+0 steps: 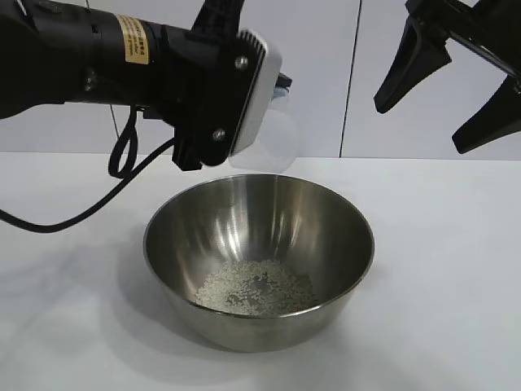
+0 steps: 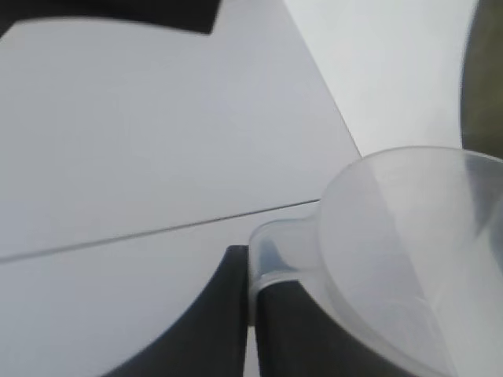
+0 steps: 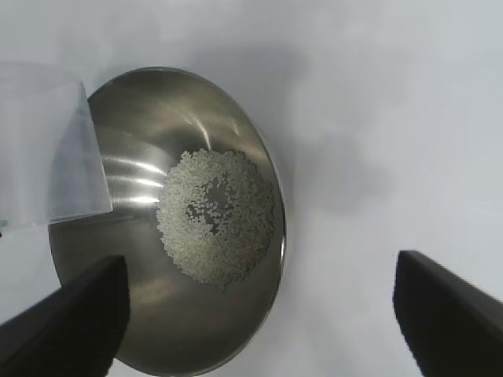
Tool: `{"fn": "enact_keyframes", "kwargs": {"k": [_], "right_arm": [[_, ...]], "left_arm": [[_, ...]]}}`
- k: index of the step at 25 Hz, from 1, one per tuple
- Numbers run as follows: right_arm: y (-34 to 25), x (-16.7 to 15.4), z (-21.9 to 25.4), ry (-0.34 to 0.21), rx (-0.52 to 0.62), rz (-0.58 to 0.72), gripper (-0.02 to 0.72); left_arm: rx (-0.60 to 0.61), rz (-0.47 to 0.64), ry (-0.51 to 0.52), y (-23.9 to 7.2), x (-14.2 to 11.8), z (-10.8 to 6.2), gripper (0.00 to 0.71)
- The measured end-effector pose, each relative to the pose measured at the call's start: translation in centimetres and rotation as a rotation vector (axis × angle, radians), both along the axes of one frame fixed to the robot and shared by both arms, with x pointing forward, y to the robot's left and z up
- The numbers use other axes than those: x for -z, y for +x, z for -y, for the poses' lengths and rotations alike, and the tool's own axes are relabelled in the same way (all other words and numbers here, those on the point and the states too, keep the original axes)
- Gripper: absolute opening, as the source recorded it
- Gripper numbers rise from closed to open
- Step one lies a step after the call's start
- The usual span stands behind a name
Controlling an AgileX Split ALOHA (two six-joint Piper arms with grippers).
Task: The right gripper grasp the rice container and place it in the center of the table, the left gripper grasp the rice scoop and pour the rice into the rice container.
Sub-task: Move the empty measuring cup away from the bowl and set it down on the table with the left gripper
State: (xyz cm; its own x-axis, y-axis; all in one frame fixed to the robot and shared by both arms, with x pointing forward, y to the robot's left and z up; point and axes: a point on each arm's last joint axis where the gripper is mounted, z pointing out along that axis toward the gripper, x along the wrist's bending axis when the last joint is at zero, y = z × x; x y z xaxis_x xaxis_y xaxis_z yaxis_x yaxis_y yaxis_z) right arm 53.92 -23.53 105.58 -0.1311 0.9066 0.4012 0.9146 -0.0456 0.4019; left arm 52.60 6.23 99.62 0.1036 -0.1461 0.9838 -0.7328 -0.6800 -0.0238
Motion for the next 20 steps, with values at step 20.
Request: {"fn": "enact_keyframes", "kwargs": {"k": [20], "right_arm": [[0.0,0.0,0.0,0.0,0.0,0.0,0.631]], "left_arm": [[-0.574,-0.468,-1.196,1.2,0.2,-5.5,0.009]]}}
